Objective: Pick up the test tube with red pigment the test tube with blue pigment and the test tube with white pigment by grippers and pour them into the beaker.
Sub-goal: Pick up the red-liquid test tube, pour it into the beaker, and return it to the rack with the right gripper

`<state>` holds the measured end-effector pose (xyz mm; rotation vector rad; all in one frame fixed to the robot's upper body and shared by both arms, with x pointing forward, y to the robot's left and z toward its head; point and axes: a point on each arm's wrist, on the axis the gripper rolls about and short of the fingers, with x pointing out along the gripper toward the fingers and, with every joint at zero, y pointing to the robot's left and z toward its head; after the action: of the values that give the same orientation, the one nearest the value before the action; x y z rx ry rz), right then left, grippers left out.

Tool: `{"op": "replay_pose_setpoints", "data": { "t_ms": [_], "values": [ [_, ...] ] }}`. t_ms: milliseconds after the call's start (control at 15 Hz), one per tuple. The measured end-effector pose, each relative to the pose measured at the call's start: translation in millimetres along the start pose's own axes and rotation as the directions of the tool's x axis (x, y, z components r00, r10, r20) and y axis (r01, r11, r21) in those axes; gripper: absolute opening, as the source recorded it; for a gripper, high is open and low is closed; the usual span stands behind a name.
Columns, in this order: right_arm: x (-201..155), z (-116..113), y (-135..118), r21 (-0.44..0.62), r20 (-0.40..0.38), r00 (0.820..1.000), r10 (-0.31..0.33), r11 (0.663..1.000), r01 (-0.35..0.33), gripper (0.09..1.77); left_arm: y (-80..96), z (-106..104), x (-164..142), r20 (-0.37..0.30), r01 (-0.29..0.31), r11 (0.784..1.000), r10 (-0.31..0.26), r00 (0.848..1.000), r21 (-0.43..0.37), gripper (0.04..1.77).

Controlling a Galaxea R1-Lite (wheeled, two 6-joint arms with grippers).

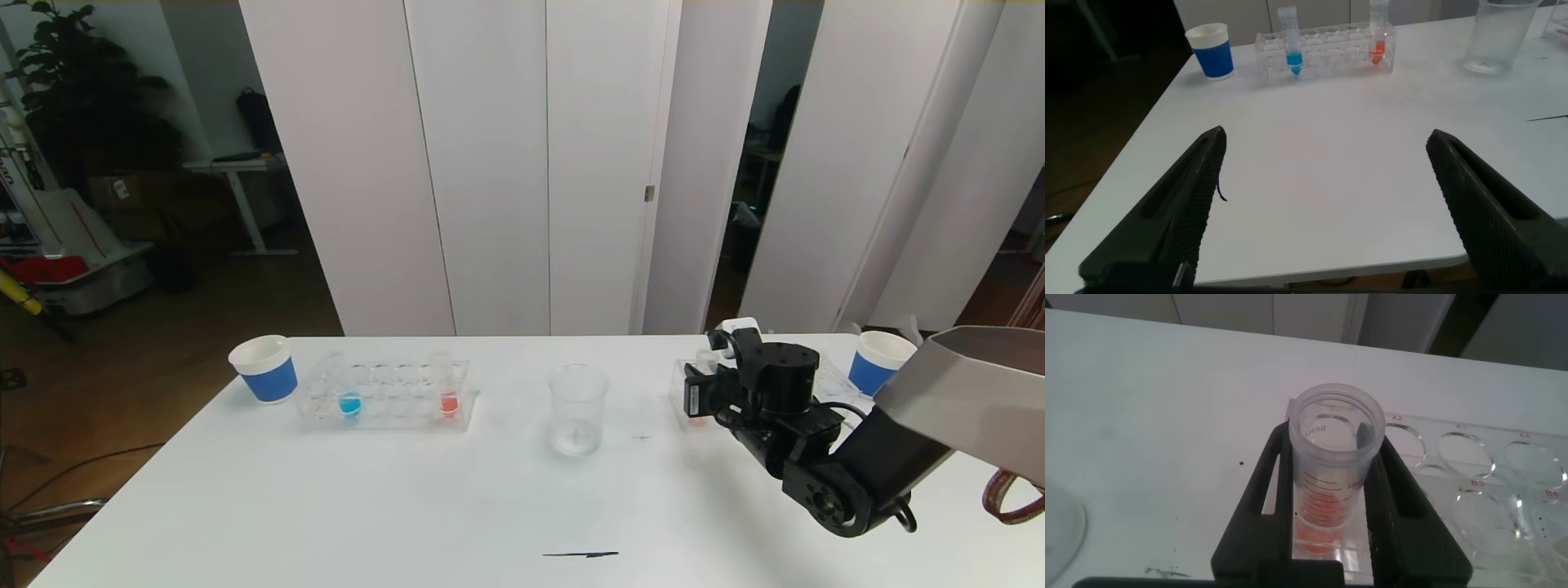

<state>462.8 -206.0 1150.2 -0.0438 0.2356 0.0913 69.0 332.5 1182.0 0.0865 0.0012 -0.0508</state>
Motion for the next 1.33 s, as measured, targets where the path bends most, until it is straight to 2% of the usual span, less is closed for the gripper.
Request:
{"op": "replay_pose_setpoints", "data": {
  "t_ms": [400, 667, 800, 1067, 1333],
  "values": [
    [-2.4, 5.8, -1.4, 0.007, 0.017, 1.0, -0.003, 1.0, 0.003, 0.57, 0.0, 0.0, 0.0, 0.0, 0.0, 1.0, 0.0, 1.0, 0.0, 1.75],
    [-9.3, 24.5, -4.8, 0.021, 0.066, 0.998, -0.006, 1.0, 0.005, 0.58, 0.0, 0.0, 0.0, 0.0, 0.0, 1.0, 0.0, 1.0, 0.0, 1.75],
    [-12.9, 37.0, -5.4, 0.025, 0.102, 0.995, -0.002, 1.0, 0.0, 0.58, 0.0, 0.0, 0.0, 0.0, 0.0, 1.0, 0.0, 1.0, 0.0, 1.75],
    [-12.6, 67.5, -11.1, 0.001, 0.182, 0.982, 0.044, 0.999, -0.045, 0.58, 0.0, 0.0, 0.0, 0.0, 0.0, 1.0, 0.0, 1.0, 0.0, 1.75],
    [-2.2, 113.1, -22.0, -0.105, 0.242, 0.964, 0.112, 0.991, -0.088, 0.58, 0.0, 0.0, 0.0, 0.0, 0.0, 1.0, 0.0, 1.0, 0.0, 1.75]
  ]
}}
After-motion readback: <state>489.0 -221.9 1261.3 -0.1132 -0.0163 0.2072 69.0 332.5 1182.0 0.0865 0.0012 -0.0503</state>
